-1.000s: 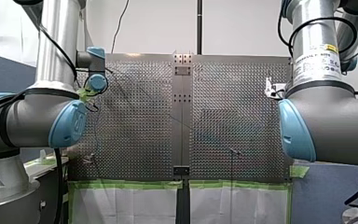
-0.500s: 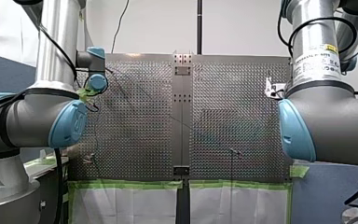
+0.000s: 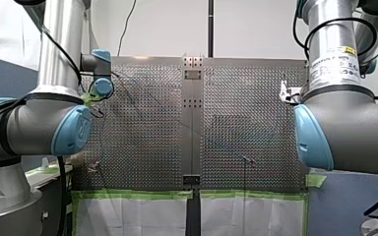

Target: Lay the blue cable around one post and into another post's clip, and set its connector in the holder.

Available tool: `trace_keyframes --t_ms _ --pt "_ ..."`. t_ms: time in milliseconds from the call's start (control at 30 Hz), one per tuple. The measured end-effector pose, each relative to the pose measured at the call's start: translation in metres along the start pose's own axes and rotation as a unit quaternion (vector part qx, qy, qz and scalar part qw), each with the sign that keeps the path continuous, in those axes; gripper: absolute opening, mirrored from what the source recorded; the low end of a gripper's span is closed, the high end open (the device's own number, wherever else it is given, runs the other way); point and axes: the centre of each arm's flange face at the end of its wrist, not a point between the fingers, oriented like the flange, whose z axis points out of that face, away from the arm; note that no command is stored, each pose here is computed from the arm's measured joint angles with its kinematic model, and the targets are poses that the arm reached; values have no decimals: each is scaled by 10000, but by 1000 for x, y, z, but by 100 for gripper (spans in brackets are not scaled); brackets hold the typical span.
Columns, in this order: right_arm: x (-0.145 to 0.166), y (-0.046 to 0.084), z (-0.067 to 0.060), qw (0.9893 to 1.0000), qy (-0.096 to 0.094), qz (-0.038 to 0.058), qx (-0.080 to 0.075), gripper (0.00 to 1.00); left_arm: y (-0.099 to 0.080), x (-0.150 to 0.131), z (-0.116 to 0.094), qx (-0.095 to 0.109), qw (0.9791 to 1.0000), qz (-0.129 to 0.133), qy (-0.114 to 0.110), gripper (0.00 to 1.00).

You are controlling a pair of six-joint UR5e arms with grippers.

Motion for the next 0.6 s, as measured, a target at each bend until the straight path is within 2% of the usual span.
trace_keyframes --t_ms 167,600 --pt "-5 0 -1 10000 -52 26 -2 0 0 0 0 -1 10000 2 0 100" --pt "-3 0 0 10000 -28 14 0 0 0 0 0 -4 10000 17 -3 100"
